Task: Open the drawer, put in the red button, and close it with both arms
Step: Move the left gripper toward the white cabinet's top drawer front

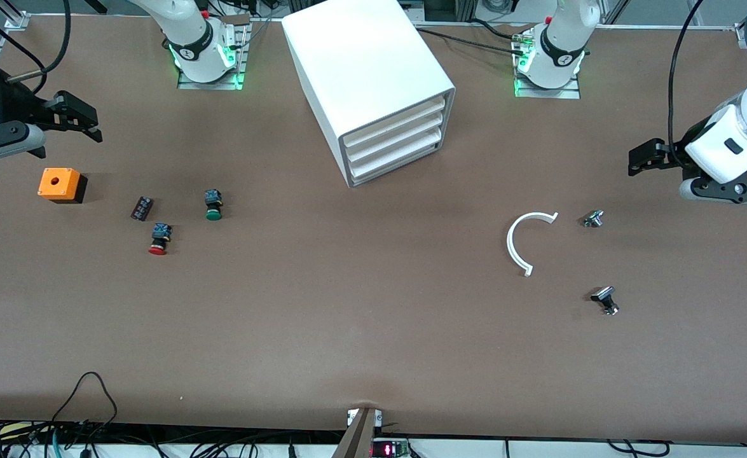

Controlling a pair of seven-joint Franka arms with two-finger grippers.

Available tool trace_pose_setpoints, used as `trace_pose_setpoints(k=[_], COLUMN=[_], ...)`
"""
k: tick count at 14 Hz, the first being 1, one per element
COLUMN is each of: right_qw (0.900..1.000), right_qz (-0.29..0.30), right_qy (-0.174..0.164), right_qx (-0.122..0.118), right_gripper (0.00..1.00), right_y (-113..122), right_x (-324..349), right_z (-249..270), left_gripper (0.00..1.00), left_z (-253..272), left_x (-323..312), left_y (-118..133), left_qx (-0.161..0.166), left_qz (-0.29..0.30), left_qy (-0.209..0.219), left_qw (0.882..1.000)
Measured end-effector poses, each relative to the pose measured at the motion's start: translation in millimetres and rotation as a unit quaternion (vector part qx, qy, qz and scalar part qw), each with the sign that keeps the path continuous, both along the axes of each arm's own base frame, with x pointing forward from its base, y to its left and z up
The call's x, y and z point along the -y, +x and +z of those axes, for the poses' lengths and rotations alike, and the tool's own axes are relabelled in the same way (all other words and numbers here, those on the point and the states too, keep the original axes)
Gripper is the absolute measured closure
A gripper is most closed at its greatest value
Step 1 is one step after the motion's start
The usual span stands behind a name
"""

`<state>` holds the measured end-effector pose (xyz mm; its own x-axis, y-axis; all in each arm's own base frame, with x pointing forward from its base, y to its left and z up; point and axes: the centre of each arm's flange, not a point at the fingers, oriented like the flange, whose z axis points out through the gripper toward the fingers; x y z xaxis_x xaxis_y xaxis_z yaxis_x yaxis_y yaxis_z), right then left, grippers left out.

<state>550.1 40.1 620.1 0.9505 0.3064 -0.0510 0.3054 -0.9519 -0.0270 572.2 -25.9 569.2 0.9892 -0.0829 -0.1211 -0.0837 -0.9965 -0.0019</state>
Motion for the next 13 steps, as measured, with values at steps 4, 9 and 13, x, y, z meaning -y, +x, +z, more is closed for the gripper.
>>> trace_pose_setpoints(k=[4,9,13], right_qw=[1.0,1.0,1.0], right_qz=[0.0,0.0,0.0], right_qy=[0.0,0.0,0.0], right_qx=[0.0,0.0,0.0], right_gripper=[0.0,0.0,0.0], right_y=[0.1,0.2,0.3], right_x=[0.0,-0.1,-0.1], right_z=[-0.2,-0.4,-0.5], left_gripper=[0.0,0.0,0.0], left_z=[4.5,1.5,-1.4], left_x=[2.6,27.2,83.3], left_y=[-0.4,-1.3,-8.1], left_qx=[0.001,-0.003,-0.007], left_qz=[-0.003,-0.026,-0.071], left_qy=[0.0,-0.003,-0.016], left_qw=[1.0,1.0,0.997])
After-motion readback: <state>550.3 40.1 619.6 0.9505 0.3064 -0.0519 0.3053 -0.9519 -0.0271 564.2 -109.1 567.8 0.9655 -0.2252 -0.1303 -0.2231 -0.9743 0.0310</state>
